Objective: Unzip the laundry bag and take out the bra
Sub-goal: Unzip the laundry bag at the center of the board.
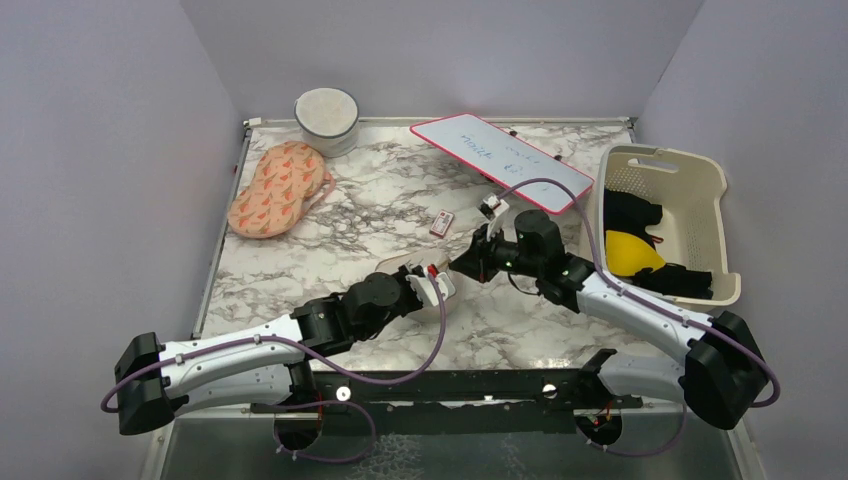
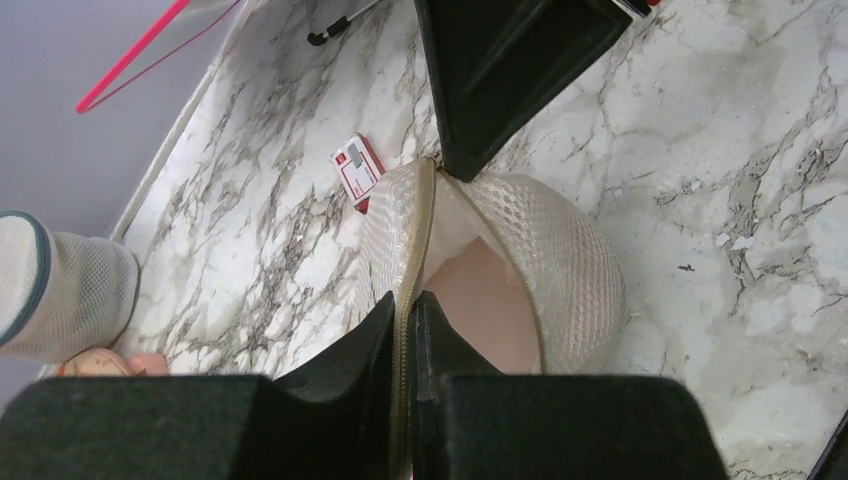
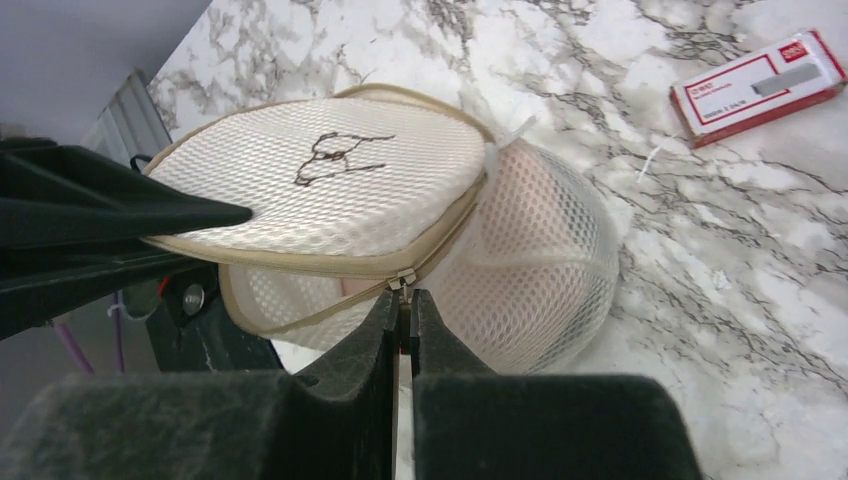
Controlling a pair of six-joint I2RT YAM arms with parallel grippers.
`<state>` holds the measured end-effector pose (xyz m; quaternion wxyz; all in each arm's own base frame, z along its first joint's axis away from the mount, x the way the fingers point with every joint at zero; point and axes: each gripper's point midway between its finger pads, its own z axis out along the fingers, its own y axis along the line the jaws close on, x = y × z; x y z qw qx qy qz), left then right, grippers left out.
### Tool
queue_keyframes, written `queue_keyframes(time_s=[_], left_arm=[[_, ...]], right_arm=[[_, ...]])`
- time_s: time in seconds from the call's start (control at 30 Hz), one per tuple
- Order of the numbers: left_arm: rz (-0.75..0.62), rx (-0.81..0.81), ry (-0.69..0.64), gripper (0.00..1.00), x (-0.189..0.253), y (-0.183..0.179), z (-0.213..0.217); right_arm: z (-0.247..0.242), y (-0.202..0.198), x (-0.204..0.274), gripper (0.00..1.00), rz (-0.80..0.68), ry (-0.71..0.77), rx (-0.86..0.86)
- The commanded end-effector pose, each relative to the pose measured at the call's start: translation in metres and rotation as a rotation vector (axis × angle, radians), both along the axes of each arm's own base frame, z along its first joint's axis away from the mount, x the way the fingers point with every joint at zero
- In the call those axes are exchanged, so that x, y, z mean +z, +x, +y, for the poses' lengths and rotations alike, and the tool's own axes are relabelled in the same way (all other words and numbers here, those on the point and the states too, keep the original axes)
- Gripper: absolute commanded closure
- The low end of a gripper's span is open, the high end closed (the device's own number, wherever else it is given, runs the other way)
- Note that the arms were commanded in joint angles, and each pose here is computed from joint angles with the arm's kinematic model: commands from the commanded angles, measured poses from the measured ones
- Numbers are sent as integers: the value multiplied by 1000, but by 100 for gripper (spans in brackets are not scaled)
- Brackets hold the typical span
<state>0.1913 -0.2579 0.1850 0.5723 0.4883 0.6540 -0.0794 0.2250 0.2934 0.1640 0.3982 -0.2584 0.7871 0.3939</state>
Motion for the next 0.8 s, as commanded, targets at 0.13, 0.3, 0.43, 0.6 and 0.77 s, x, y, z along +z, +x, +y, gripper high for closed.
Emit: queue_keyframes(time_s=[0.13, 0.3, 0.43, 0.6, 0.77], left_arm=[[-37, 26, -48, 100, 14, 3, 3], [-37, 27, -42, 100, 13, 3, 2], [-26, 21, -24, 91, 9, 3, -2], [-15, 17, -11, 71, 5, 3, -3], [-15, 21, 2, 67, 1, 4, -2]], right_arm=[[-14, 13, -2, 99, 20, 29, 3], [-8, 3, 4, 99, 10, 40, 75], [-2, -6, 5, 99, 17, 44, 108], [16, -21, 13, 99, 10, 71, 159], [24, -28, 21, 99, 7, 89, 183]])
